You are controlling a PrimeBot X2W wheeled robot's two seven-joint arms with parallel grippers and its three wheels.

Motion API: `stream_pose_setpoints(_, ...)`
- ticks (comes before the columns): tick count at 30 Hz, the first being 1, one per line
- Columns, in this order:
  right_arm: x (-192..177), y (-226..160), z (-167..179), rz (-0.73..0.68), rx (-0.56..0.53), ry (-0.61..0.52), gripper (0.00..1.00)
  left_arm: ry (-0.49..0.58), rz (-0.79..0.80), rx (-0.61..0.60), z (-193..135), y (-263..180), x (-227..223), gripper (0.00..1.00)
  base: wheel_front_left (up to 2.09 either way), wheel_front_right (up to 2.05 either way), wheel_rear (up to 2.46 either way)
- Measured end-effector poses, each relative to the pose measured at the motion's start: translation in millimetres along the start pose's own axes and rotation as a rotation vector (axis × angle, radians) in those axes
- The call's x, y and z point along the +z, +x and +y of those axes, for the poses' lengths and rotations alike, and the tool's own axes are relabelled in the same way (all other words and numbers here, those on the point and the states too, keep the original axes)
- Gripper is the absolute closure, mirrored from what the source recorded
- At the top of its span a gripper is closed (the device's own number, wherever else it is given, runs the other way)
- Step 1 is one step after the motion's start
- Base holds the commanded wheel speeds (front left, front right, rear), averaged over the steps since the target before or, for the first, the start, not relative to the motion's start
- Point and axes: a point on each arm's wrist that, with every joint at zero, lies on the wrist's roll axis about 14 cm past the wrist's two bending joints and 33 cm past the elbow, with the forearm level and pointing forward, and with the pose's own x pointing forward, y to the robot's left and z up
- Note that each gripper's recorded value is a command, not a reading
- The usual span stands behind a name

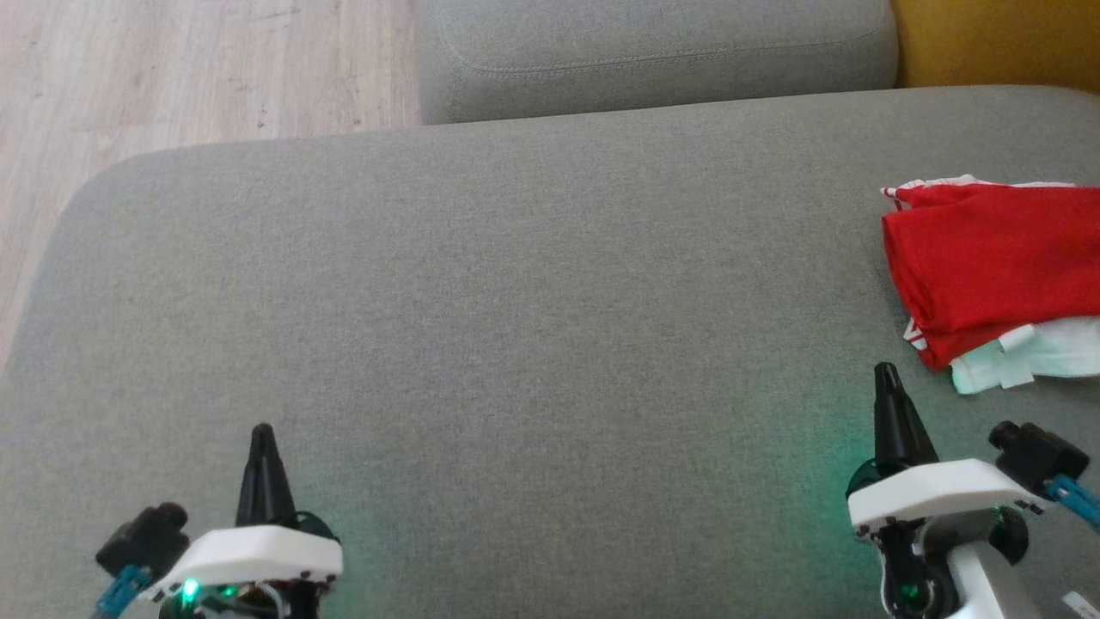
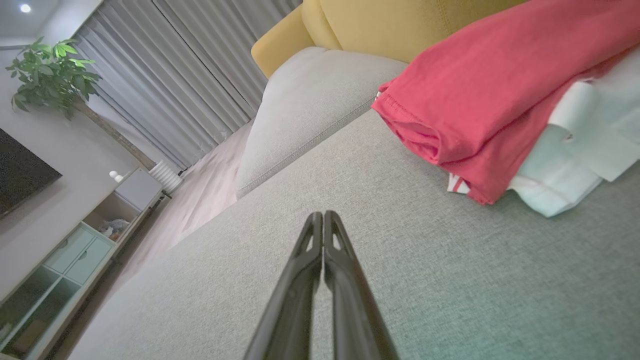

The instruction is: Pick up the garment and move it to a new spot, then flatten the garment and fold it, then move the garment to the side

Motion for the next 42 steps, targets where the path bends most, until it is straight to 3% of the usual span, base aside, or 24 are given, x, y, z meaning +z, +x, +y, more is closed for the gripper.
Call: stream_pose_setpoints(42,23,3,-5,-0.041,-0.017,0.504,1.00,-0.454,-0.002,0.007,9,-2,18,1.00,0.00,0.00,0.00)
